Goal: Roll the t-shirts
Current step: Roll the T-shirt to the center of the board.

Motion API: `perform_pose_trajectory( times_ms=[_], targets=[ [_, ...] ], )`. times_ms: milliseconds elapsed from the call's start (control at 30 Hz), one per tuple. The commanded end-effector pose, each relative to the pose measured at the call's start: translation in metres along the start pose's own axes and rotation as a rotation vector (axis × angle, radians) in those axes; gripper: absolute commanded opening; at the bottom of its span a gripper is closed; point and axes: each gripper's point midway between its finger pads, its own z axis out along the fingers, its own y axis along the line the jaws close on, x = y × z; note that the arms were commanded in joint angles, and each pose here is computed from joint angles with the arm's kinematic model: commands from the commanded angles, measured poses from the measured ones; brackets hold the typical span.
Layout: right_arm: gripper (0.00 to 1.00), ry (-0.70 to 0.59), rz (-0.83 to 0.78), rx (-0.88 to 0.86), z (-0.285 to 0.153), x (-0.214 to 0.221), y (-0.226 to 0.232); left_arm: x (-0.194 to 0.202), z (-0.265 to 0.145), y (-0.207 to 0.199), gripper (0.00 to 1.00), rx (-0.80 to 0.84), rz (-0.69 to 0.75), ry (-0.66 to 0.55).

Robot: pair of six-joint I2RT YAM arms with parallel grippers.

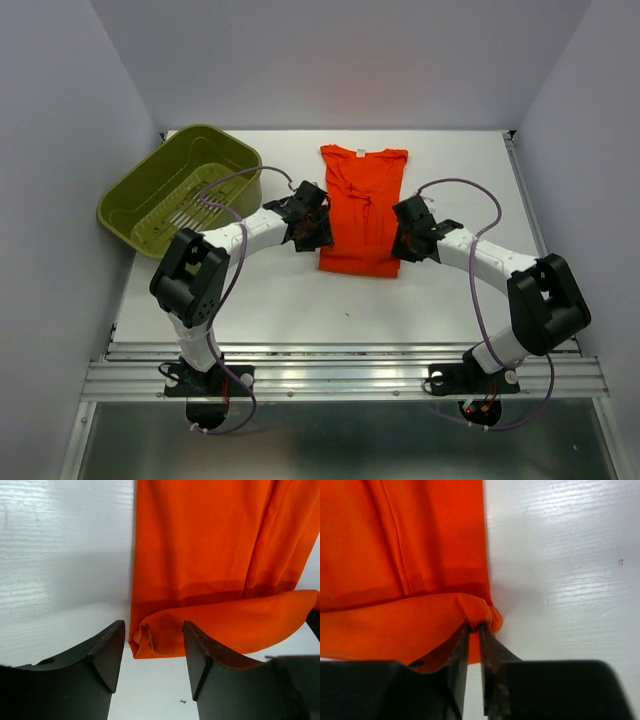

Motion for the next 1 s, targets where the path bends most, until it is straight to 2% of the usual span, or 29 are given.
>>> perform_pose_trajectory(
  times_ms=[0,33,100,267,300,367,400,500,533,633,733,967],
  targets=[
    [0.25,-0.097,0.039,-0.035,0.002,-0.037,0.017,-0.031,-0.017,-0.002,0.65,-0.037,0.015,-0.103],
    [0.32,-0.11,0.041,-0.043,-0.001,-0.042,0.02,-0.036,-0.024,-0.001,0.69,-0.045,0.018,-0.126],
    [0.45,-0.129,0.044,-0.046,-0.006,-0.047,0.02,-0.043,-0.037,0.0,0.72,-0.058,0.018,-0.161],
    [0.49,-0.165,0.051,-0.076,-0.03,-0.055,0.017,-0.04,-0.057,-0.01,0.7,-0.05,0.052,-0.209],
    [0.49,-0.159,0.05,-0.082,-0.033,-0.054,0.016,-0.038,-0.06,-0.013,0.63,-0.047,0.06,-0.21],
    [0.47,-0.128,0.049,-0.102,-0.036,-0.046,0.018,-0.031,-0.061,-0.021,0.54,-0.031,0.087,-0.203],
    [0.41,-0.125,0.053,-0.116,-0.039,-0.045,0.019,-0.023,-0.061,-0.032,0.37,0.003,0.112,-0.186],
    [0.27,-0.092,0.061,-0.142,-0.039,-0.035,0.021,-0.007,-0.054,-0.049,0.1,0.086,0.131,-0.137],
    [0.18,-0.085,0.063,-0.144,-0.038,-0.033,0.021,-0.003,-0.052,-0.053,0.0,0.108,0.131,-0.122],
    [0.06,-0.056,0.063,-0.158,-0.03,-0.026,0.025,0.005,-0.046,-0.064,0.0,0.176,0.129,-0.086],
    [0.01,-0.043,0.061,-0.158,-0.022,-0.025,0.028,0.003,-0.037,-0.064,0.0,0.165,0.13,-0.087],
    [0.01,-0.051,-0.009,-0.083,0.008,-0.032,0.025,-0.016,-0.01,-0.059,0.0,0.109,0.156,-0.104]
  ],
)
